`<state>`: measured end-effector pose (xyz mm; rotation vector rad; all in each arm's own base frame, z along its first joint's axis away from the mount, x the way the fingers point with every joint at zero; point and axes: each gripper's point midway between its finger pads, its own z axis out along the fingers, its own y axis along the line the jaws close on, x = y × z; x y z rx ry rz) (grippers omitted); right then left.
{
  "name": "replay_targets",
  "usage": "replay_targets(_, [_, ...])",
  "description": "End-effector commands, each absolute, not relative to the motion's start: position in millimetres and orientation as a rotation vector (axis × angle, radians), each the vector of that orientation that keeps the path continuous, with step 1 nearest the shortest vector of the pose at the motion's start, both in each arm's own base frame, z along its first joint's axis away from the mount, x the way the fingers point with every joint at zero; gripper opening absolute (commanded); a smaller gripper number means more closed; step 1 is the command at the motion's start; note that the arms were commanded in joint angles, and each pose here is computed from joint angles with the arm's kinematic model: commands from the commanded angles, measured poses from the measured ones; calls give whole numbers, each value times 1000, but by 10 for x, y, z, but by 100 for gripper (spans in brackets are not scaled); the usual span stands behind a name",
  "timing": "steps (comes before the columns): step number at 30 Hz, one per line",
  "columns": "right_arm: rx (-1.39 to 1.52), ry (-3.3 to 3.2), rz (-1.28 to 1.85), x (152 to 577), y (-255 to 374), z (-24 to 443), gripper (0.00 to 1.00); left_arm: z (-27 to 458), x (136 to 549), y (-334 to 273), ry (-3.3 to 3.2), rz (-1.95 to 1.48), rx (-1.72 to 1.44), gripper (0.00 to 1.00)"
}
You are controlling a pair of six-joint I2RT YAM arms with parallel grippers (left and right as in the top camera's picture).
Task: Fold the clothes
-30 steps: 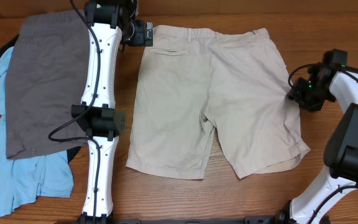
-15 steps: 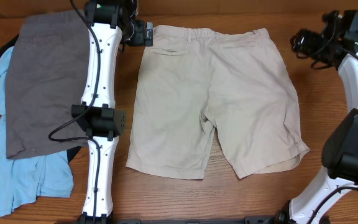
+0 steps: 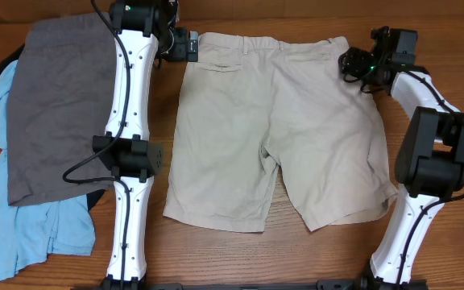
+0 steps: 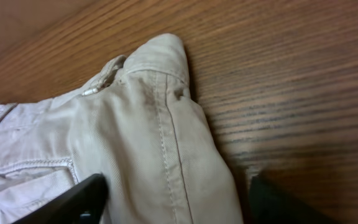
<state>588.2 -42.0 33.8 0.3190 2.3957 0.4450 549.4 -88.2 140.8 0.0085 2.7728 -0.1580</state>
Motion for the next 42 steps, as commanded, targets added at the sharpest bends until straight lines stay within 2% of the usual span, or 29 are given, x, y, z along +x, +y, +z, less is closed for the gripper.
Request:
replay_targets(1, [338, 2375, 514, 5909, -374, 404, 50, 1459, 5489, -902, 2763, -169, 39, 100])
replay_targets(2, [332, 2375, 533, 5904, -349, 411, 31, 1460, 5492, -903, 2761, -170, 39, 100])
replay_targets(4, [349, 2386, 582, 5885, -297, 447, 8, 1461, 5493, -903, 2761, -170, 38, 100])
replay_targets(5, [353, 2392, 589, 5883, -291, 474, 4, 1461, 5494, -903, 2761, -170, 39, 100])
replay_targets(14, [143, 2464, 523, 5877, 49, 1364, 4, 1462, 5493, -924, 2760, -171, 44, 100])
replay_targets(19, [145, 2603, 296, 5722, 232, 1092, 4, 1462, 5491, -928, 2760, -171, 45, 100])
replay_targets(22, [229, 2597, 159, 5767, 104, 1029, 7, 1462, 5491, -926, 2760, -171, 45, 100])
replay_targets(26, [385, 2502, 3, 5897, -450, 1112, 9, 1461, 5490, -926, 2761, -171, 45, 100])
replay_targets(30, [502, 2466, -16, 5883, -883, 1120, 11, 1462, 5491, -928, 2760, -171, 46, 100])
replay_targets(31, [534, 2465, -19, 5857, -988, 1111, 15, 1462, 5491, -928, 2760, -171, 46, 100])
replay_targets(32, [554, 2471, -16, 5826, -1070, 1088, 31, 1462, 5491, -928, 2760, -171, 46, 100])
replay_targets(33, [564, 2477, -13, 5803, -1107, 1077, 61, 1462, 5491, -928, 2760, -171, 46, 100])
replay_targets(34, [583, 2493, -12, 5749, -1173, 1049, 83, 1459, 5490, -926, 2761, -171, 45, 100])
replay_targets(37, [618, 2553, -4, 5594, -1236, 964, 100, 1459, 5491, -926, 2761, -171, 45, 100])
replay_targets(42, [639, 2750, 215, 5189, -941, 796, 100, 1459, 5490, -926, 2761, -171, 45, 100])
